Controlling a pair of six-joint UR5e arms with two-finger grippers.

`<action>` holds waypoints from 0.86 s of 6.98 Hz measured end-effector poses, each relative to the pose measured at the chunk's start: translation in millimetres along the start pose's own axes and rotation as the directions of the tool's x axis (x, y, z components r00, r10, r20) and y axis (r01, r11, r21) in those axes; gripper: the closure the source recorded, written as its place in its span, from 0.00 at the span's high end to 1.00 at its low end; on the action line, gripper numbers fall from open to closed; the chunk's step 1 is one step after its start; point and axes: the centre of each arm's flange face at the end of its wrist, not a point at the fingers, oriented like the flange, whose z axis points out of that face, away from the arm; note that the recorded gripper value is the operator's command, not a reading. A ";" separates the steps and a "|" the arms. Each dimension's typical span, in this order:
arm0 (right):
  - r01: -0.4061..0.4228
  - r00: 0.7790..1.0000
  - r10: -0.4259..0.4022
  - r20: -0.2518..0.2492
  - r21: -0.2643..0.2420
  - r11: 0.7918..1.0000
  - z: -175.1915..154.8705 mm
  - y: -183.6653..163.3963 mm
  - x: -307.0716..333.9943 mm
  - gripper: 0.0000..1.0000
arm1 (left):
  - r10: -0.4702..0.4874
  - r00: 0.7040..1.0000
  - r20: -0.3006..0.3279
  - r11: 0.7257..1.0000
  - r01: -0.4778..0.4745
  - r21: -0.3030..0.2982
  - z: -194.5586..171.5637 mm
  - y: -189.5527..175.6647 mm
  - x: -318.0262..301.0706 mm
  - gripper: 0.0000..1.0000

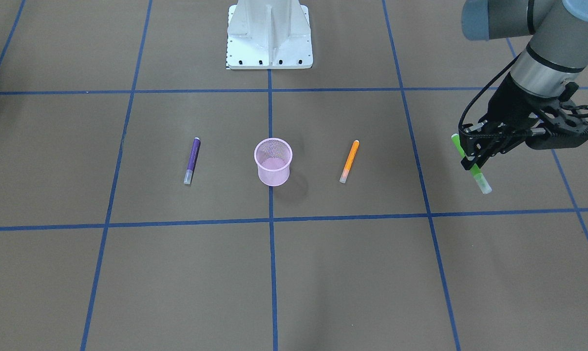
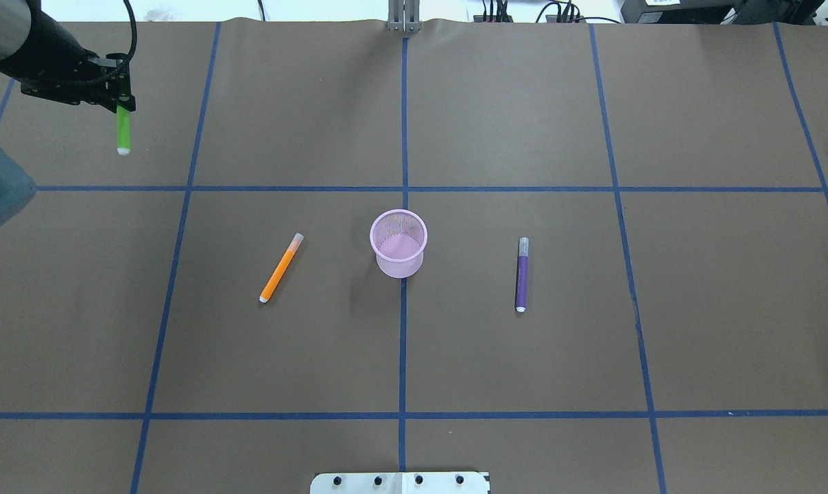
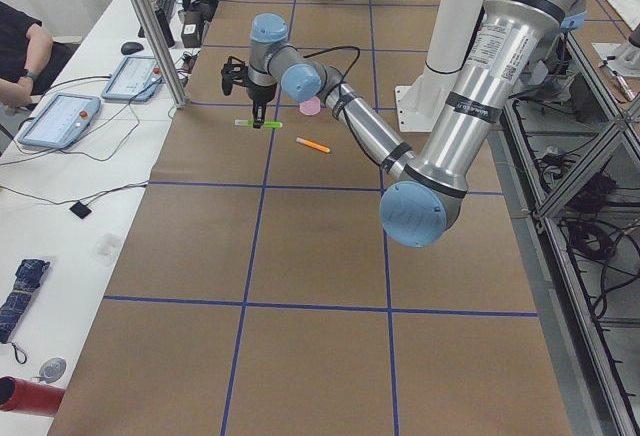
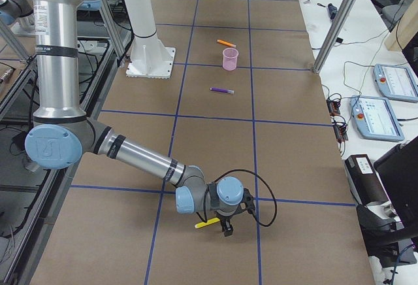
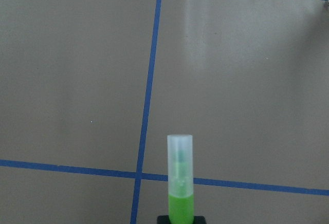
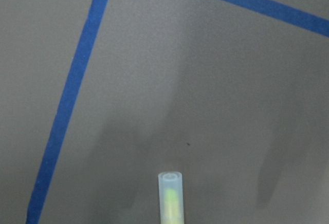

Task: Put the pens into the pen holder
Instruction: 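Carry the green highlighter farther away while the right gripper grasps the yellow highlighter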

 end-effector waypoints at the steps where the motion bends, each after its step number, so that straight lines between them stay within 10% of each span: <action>1: 0.010 1.000 -0.010 -0.005 0.003 1.000 0.9 -1.5 -1.6 0.80 | 0.002 1.000 0.001 1.000 -0.002 -0.002 1.3 0.7 0.6 0.00; 6: 0.012 1.000 -0.012 -0.003 0.003 1.000 1.7 -4.4 -3.8 0.48 | 0.004 1.000 0.002 1.000 -0.004 -0.005 2.5 1.2 0.9 0.00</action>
